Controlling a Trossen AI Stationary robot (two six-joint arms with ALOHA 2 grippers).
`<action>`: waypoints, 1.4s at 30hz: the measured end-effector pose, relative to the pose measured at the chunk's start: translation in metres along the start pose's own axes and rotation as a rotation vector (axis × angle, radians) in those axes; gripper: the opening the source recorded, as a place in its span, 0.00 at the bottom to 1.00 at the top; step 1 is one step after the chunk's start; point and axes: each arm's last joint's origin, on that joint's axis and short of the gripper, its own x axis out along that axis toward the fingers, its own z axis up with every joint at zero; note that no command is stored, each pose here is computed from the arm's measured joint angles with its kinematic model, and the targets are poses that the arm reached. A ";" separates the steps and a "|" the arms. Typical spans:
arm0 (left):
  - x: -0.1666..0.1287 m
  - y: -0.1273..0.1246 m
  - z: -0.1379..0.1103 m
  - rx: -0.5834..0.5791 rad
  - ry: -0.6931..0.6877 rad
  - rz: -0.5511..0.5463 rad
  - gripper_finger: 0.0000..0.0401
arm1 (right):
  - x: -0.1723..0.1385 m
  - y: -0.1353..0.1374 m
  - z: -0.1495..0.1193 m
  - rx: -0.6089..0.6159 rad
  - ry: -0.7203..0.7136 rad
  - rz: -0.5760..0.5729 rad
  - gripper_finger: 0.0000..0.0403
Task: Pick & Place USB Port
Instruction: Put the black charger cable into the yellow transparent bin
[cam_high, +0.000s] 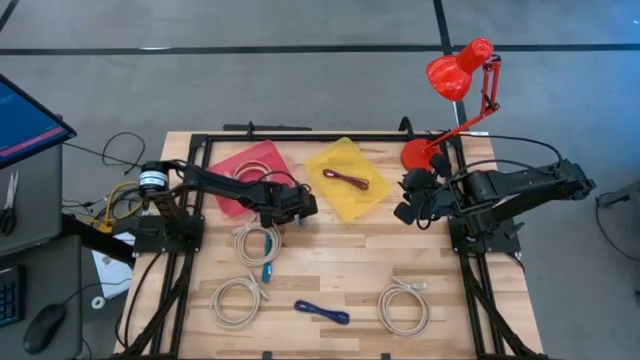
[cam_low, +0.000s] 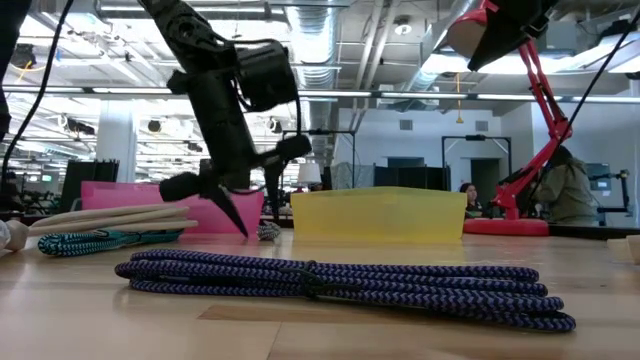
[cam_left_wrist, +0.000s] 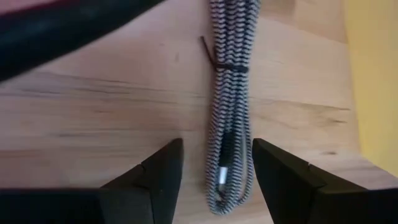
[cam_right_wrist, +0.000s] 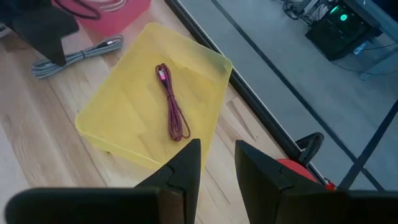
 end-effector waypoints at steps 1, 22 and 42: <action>0.005 0.000 -0.001 -0.004 0.006 -0.001 0.49 | 0.000 0.000 0.000 0.000 0.000 0.000 0.23; 0.010 -0.003 -0.010 0.096 -0.012 -0.031 0.06 | 0.000 -0.001 -0.001 -0.009 0.008 -0.006 0.23; -0.057 -0.016 -0.033 0.224 -0.125 -0.236 0.07 | 0.007 -0.011 -0.001 -0.008 0.031 -0.099 0.23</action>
